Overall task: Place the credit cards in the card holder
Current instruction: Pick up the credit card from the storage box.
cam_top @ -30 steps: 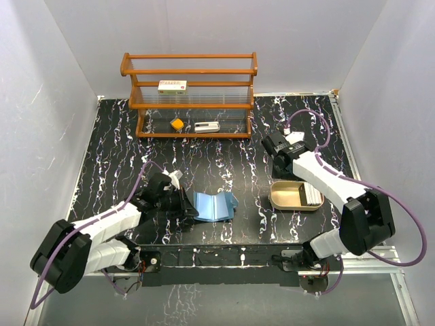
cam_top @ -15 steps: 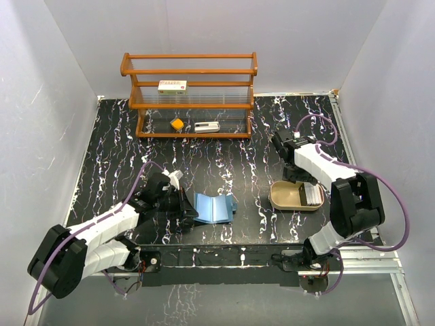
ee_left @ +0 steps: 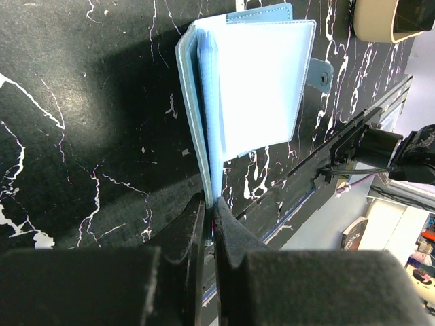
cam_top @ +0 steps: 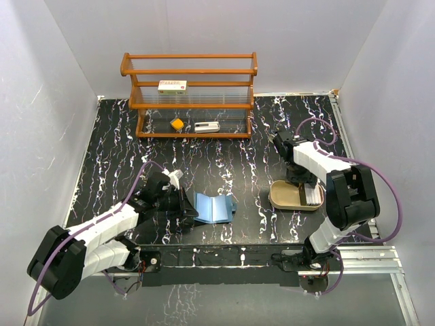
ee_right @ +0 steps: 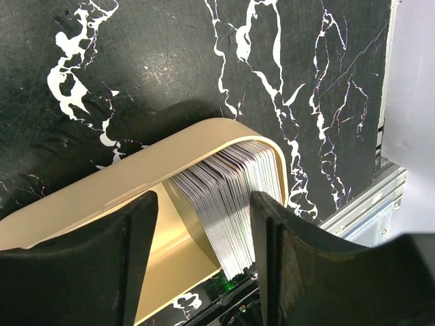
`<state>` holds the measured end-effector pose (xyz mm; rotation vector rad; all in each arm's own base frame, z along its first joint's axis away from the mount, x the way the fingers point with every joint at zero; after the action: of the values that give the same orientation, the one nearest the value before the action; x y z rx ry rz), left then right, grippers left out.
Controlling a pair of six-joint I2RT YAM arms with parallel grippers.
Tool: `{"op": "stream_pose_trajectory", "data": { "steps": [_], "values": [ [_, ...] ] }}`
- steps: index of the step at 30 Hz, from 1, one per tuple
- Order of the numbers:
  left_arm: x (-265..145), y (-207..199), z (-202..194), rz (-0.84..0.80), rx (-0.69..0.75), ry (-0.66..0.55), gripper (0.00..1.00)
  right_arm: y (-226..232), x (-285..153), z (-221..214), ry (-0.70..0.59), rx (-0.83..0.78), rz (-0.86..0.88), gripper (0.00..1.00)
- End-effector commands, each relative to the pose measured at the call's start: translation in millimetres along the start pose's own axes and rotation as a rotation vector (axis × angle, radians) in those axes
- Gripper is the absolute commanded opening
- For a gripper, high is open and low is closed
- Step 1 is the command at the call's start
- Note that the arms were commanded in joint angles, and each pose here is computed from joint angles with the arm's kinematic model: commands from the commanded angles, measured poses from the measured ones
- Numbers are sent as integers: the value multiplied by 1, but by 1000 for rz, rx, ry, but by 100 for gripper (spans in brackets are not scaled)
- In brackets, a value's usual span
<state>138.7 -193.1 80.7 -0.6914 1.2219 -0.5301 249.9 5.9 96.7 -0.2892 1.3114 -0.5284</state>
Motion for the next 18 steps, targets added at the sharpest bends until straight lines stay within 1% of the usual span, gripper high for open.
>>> {"op": "stream_pose_trajectory", "data": {
  "steps": [1, 5, 12, 18],
  "values": [
    [-7, -17, 4, -51, 32, -1, 0, -4, -7, 16, -63, 53, -11, 51],
    [-8, -16, 3, -49, 29, -5, 0, -5, -8, 17, -66, 59, -14, 43],
    [-10, -17, 4, -47, 29, -14, 0, -7, -6, 17, -58, 60, -26, 34],
    [-10, -16, 4, -45, 27, -15, 0, -10, -10, 19, -72, 73, -25, 30]
  ]
}}
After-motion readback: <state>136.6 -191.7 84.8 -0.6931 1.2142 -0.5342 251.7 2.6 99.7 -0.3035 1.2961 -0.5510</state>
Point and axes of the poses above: each gripper's point midway between its finger pads, its own x axis out along the fingers, its own y axis along the line the jaws close on, z = x × y, the point moved 4 cm from there along -x, back along the fingers, and after that the axes turned 6 degrees about -x, right-handed, at the moved point
